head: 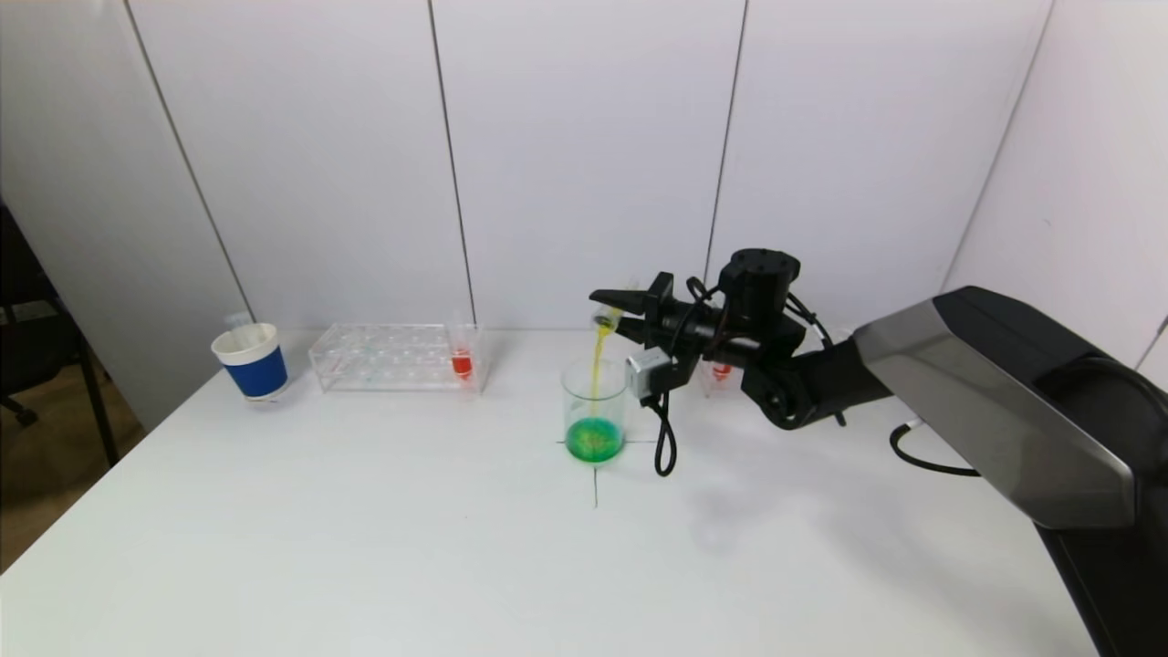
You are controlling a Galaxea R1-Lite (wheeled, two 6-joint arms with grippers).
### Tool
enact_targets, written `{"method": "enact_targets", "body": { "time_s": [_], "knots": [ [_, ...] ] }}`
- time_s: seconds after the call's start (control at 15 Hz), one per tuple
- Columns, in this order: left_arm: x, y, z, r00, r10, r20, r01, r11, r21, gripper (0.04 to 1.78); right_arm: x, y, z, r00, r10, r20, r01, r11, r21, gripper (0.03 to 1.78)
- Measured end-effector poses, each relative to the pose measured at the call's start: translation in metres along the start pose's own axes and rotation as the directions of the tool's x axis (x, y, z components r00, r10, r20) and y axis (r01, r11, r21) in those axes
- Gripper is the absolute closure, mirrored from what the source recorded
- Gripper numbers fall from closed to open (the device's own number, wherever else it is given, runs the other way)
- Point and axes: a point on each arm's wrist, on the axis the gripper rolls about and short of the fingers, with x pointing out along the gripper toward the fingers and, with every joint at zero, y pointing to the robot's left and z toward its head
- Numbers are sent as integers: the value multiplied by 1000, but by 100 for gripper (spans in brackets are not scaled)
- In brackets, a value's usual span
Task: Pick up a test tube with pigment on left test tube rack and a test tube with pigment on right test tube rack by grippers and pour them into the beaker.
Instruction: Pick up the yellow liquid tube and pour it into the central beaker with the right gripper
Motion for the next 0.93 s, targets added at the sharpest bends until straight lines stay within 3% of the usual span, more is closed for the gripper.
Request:
{"method": "enact_targets", "body": {
  "time_s": [0.6,0.93],
  "knots": [
    [0,0,0,1000,0,0,0,1000,0,6,-2,-9,1,1000,9,0,-8,990,-140,129],
    [0,0,0,1000,1,0,-1,1000,0,6,-3,-14,1,1000,5,-4,-5,987,-158,130]
  ]
}}
